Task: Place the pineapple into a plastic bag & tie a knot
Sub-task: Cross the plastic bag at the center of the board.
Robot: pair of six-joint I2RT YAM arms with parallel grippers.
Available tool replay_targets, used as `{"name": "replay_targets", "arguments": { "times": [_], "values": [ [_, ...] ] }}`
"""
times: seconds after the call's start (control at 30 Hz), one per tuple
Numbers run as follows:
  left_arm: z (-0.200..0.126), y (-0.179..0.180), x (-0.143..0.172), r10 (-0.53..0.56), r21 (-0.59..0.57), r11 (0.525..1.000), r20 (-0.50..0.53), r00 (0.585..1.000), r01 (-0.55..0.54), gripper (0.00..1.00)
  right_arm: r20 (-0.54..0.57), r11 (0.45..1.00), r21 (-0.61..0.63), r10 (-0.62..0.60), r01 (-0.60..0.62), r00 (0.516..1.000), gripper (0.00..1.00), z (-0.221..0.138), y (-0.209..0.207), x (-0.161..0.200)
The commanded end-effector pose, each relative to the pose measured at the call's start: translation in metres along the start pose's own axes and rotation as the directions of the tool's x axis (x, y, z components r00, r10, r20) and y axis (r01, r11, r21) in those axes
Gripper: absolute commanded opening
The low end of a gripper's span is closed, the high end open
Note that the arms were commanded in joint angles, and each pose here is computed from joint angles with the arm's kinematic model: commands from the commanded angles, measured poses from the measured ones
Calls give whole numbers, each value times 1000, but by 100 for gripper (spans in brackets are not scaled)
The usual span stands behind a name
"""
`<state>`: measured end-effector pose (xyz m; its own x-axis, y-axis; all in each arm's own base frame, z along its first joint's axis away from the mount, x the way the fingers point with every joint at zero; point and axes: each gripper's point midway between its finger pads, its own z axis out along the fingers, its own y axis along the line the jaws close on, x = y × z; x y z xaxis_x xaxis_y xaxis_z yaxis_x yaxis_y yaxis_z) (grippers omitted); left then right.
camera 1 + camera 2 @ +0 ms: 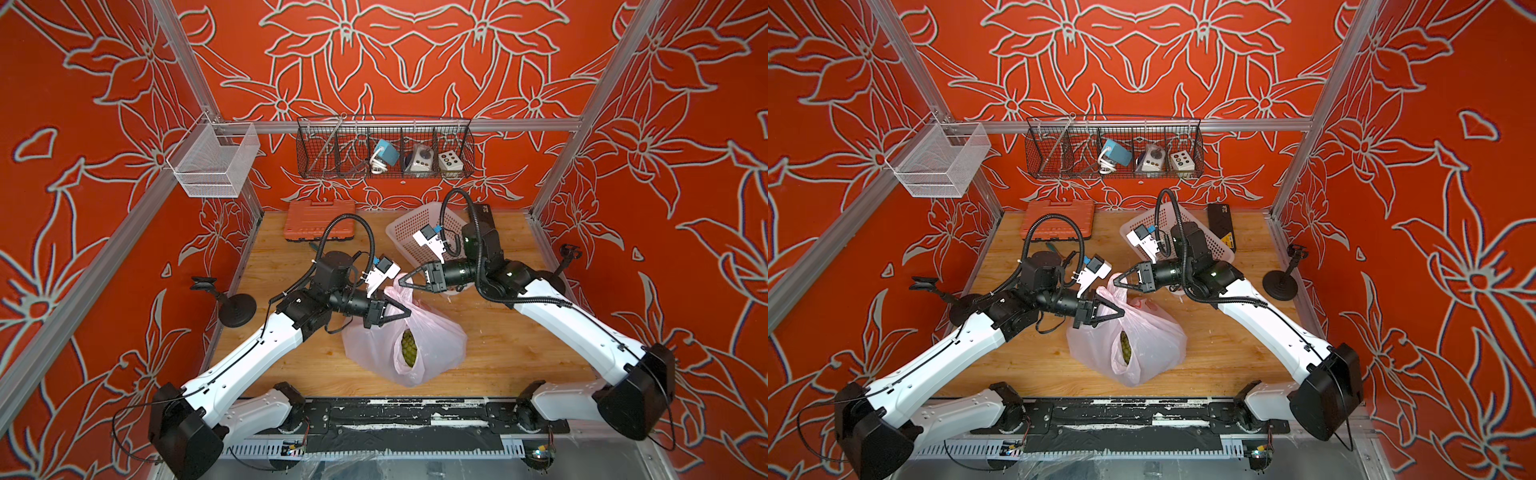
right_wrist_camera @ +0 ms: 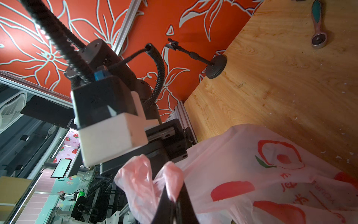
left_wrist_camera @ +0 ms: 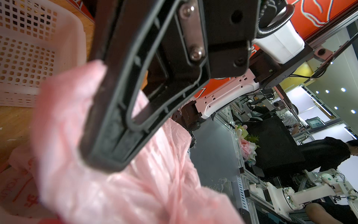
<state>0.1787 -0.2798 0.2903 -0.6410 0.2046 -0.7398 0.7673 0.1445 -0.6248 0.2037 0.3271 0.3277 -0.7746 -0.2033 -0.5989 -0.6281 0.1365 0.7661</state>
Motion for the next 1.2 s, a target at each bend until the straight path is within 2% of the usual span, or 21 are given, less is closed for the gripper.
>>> {"name": "replay_targets", "arguments": {
  "times": [0.0, 0.17, 0.37, 0.57, 0.67, 0.8, 0.9, 1.03, 1.17],
  "values": [
    [-4, -8, 1, 26, 15, 1000, -2, 1000, -26, 0, 64, 994, 69, -94, 90, 993, 0, -18, 15, -6],
    [-1, 3, 11, -14, -14, 1000, -20, 1000, 14, 0, 112, 974, 146, -192, 175, 975, 0, -45, 34, 4],
    [5, 21, 13, -74, -65, 995, -47, 996, 71, 0, 105, 973, 141, -196, 181, 975, 0, -57, 46, 24],
    [8, 50, 8, -150, -196, 971, -39, 988, 140, 0, 82, 982, 45, -186, 182, 979, 0, -46, 61, 53],
    [7, 56, 1, -170, -236, 958, -8, 985, 163, 0, 46, 982, 39, -187, 185, 981, 0, -35, 61, 74],
    [-4, 63, -11, -167, -315, 931, 81, 983, 185, 0, 0, 985, 63, -158, 158, 987, 0, -18, 43, 99],
    [-11, 59, -20, -178, -324, 921, 149, 973, 218, 0, -58, 980, 122, -151, 157, 987, 0, -2, 18, 115],
    [-16, 41, -32, -181, -266, 935, 208, 961, 233, 0, -135, 956, 232, -153, 182, 979, 0, 16, -24, 125],
    [-17, 25, -38, -204, -210, 946, 207, 957, 247, 0, -164, 919, 323, -179, 224, 970, 0, 26, -51, 118]
  ]
}}
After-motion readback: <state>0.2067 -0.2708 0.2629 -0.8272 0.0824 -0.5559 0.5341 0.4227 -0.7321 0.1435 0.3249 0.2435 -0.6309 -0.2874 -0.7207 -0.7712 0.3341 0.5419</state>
